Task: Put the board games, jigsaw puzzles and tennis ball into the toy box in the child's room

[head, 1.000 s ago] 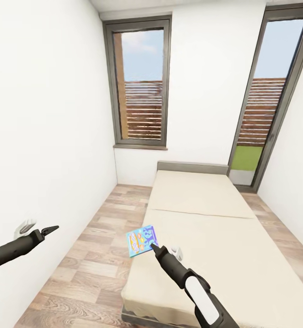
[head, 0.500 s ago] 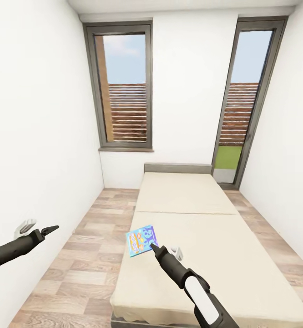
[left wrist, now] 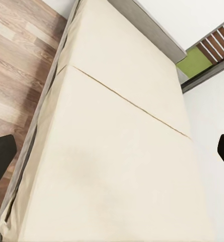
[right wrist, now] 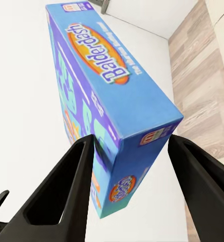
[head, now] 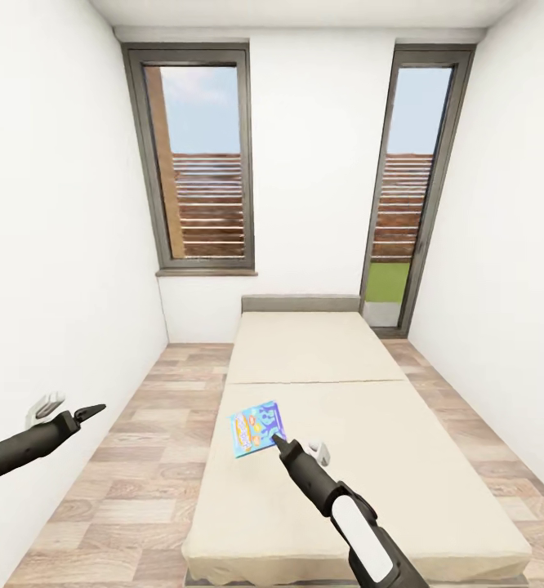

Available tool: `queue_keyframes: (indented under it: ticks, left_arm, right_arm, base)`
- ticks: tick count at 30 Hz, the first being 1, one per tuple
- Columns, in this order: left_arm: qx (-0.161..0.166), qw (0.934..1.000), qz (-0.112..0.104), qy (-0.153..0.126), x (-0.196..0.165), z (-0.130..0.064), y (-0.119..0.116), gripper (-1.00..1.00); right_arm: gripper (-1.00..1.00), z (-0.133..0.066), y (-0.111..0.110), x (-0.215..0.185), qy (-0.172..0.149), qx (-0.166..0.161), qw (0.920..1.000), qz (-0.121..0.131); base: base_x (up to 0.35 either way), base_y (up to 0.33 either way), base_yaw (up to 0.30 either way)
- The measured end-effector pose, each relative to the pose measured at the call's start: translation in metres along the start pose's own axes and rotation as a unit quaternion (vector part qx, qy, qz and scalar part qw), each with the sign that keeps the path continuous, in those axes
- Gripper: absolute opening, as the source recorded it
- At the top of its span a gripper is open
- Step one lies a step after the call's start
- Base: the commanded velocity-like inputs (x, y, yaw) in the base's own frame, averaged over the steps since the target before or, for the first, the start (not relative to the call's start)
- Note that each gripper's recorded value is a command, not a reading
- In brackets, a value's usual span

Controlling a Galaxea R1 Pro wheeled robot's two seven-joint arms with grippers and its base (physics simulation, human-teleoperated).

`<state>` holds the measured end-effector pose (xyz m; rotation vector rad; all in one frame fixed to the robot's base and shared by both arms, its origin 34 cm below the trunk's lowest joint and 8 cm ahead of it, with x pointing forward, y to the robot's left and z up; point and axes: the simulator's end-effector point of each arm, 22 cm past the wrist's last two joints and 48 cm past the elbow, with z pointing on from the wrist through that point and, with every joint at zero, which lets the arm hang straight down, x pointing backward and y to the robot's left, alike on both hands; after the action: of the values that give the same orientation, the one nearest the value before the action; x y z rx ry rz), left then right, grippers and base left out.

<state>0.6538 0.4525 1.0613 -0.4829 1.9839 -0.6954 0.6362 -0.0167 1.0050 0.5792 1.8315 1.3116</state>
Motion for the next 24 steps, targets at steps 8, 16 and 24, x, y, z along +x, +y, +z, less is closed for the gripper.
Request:
queue_keyframes:
  ticks: [8, 16, 24]
  left_arm:
    - [-0.002, 1.0000, 0.000, 0.000, -0.0002, 0.0000, 0.0008, 1.00]
    - [0.001, 1.0000, 0.001, -0.001, -0.0002, 0.0003, -0.0006, 1.00]
    - [0.004, 1.0000, 0.003, -0.004, -0.0030, -0.0014, -0.0035, 1.00]
  right_arm:
    - [-1.00, 0.0004, 0.0009, 0.0000, -0.001, -0.001, 1.0000, -0.001]
    - [-1.00, 0.0005, 0.0008, -0.0004, -0.002, 0.000, 1.0000, -0.001]
    - [-1.00, 0.0002, 0.0039, -0.0014, -0.003, -0.003, 1.0000, -0.002]
  base:
    - [0.000, 0.000, -0.006]
    - [0.000, 0.000, -0.005]
    - [0.000, 0.000, -0.178]
